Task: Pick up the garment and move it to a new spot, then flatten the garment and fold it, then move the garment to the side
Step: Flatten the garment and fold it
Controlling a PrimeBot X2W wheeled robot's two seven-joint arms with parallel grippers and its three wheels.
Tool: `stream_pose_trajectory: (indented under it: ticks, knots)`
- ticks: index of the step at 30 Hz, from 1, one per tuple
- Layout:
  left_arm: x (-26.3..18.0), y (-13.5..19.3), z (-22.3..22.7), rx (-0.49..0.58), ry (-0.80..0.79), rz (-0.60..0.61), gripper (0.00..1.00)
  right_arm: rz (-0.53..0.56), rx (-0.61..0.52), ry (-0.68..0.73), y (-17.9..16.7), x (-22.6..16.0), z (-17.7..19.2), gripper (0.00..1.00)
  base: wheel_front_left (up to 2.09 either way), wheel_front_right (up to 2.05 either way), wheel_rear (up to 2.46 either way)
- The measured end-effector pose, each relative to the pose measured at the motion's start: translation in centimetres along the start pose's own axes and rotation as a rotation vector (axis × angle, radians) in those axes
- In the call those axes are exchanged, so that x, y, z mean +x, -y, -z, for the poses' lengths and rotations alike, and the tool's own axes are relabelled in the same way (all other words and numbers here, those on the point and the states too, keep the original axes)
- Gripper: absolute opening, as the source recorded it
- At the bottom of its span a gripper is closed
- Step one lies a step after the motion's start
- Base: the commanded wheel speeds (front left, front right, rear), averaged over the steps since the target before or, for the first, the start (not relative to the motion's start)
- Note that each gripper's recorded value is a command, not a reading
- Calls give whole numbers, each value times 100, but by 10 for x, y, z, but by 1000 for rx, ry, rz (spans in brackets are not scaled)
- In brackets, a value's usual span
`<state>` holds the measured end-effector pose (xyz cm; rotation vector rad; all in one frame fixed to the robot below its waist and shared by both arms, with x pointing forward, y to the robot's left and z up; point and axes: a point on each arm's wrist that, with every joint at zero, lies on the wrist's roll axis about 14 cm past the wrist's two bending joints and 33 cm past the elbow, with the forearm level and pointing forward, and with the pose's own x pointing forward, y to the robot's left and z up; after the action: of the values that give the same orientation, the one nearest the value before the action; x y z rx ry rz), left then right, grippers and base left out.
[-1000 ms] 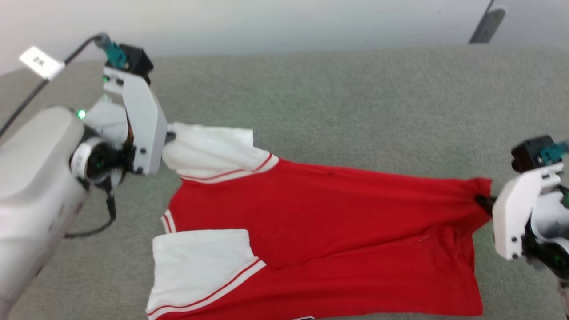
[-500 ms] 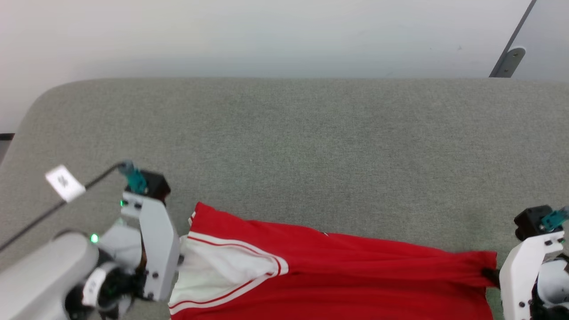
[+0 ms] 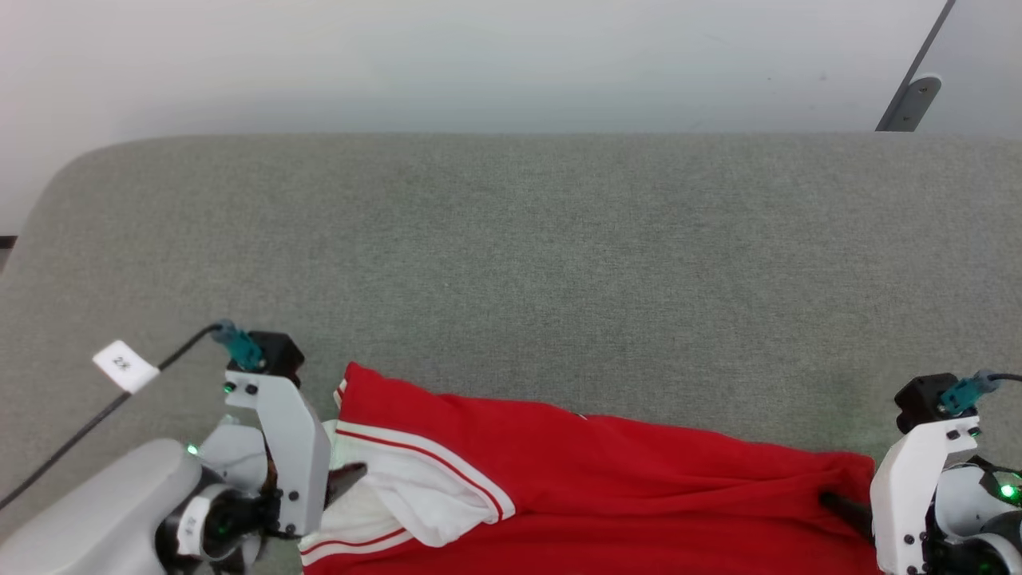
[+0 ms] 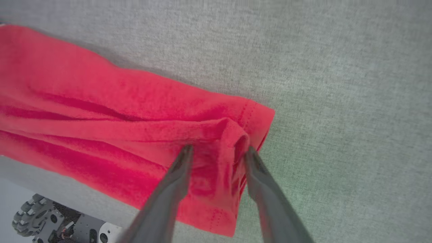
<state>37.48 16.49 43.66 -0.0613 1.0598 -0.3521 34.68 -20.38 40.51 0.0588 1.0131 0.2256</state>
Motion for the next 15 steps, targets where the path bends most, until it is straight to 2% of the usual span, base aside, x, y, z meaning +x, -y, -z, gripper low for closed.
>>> stream_pose_trajectory:
  ticks: [8, 15]
  knots:
    - [-19, -6, -26, -3, 207, 2, 100, -38, 34, 51, -1, -16, -17, 100, 0, 0, 0]
    - [-49, -23, -41, 9, 475, -56, 100, 3, 72, 53, 14, -25, -12, 100, 0, 0, 0]
